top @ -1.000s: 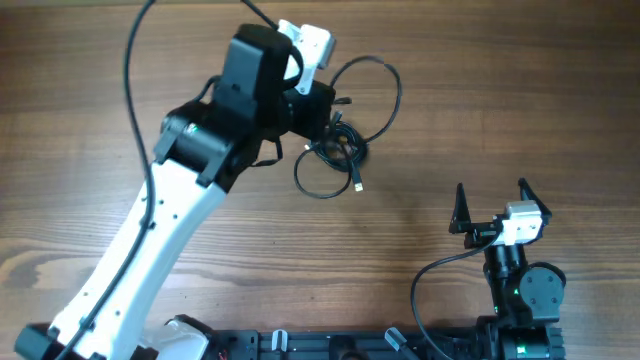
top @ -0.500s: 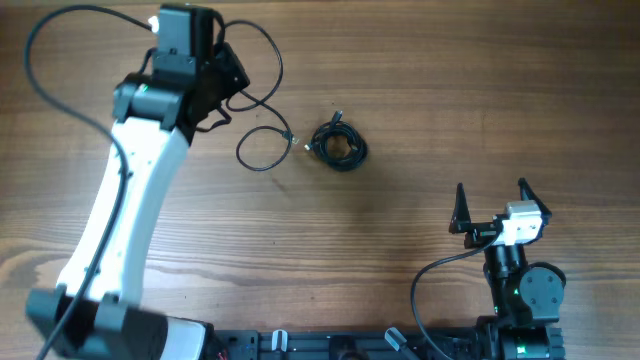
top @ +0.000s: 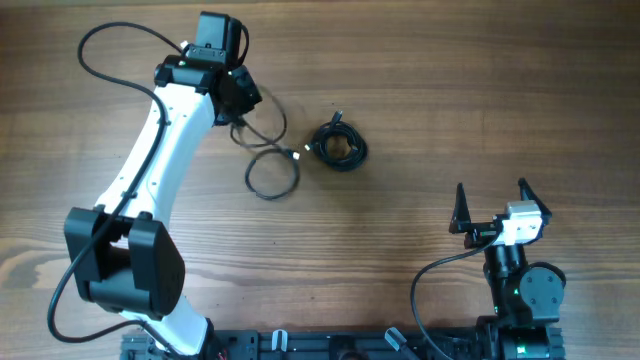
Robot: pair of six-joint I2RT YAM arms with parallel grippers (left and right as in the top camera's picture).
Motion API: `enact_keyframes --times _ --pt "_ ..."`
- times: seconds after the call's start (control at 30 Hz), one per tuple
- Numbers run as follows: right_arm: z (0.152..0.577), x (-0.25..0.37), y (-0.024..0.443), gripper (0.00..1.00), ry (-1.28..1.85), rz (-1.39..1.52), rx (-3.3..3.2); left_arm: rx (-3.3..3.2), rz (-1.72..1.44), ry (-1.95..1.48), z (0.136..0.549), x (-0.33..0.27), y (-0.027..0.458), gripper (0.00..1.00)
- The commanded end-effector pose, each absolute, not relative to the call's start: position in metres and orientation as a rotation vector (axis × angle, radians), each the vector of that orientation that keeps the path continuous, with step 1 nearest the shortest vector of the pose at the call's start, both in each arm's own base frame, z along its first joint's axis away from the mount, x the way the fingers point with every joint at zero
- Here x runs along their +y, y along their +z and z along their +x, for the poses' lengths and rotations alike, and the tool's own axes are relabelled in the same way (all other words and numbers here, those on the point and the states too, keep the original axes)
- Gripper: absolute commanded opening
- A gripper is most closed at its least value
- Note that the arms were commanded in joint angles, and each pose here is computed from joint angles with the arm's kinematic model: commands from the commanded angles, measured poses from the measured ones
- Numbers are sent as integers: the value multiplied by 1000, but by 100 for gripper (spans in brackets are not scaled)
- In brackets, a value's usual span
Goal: Untangle cables
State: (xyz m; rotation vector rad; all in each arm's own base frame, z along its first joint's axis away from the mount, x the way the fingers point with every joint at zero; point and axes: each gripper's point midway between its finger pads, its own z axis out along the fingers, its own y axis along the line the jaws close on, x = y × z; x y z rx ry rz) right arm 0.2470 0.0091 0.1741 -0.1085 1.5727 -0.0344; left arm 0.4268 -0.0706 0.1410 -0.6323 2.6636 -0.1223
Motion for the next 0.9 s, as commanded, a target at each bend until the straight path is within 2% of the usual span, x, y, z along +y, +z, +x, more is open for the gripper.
enact_keyframes --times 0.0,0.17,0.37,0.5,0.63,0.7,0.73,0.77,0.8,0.87 --pt "247 10 175 100 -21 -101 1565 2659 -650 -97 427 -66 141 32" --pt "247 10 175 100 -22 -102 1565 2673 -641 -158 423 -73 146 35" --pt "247 10 175 100 -22 -102 1565 2617 -562 -383 411 -95 193 32" --pt "247 10 175 100 -22 -102 1565 2557 -326 -596 388 -119 245 36" --pt "247 10 175 100 -22 -102 1565 2512 -56 -810 347 -146 286 39" --pt "247 10 175 100 -21 -101 1565 2519 88 -883 322 -162 294 49" --pt "247 10 175 100 -22 -102 1565 2546 122 -879 312 -167 292 57" --pt "247 10 175 100 -22 -102 1565 2575 138 -870 304 -171 288 73" --pt "247 10 175 100 -22 -102 1565 2613 153 -844 297 -175 282 100" --pt "247 10 175 100 -22 -102 1565 2676 145 -741 292 -175 268 100"
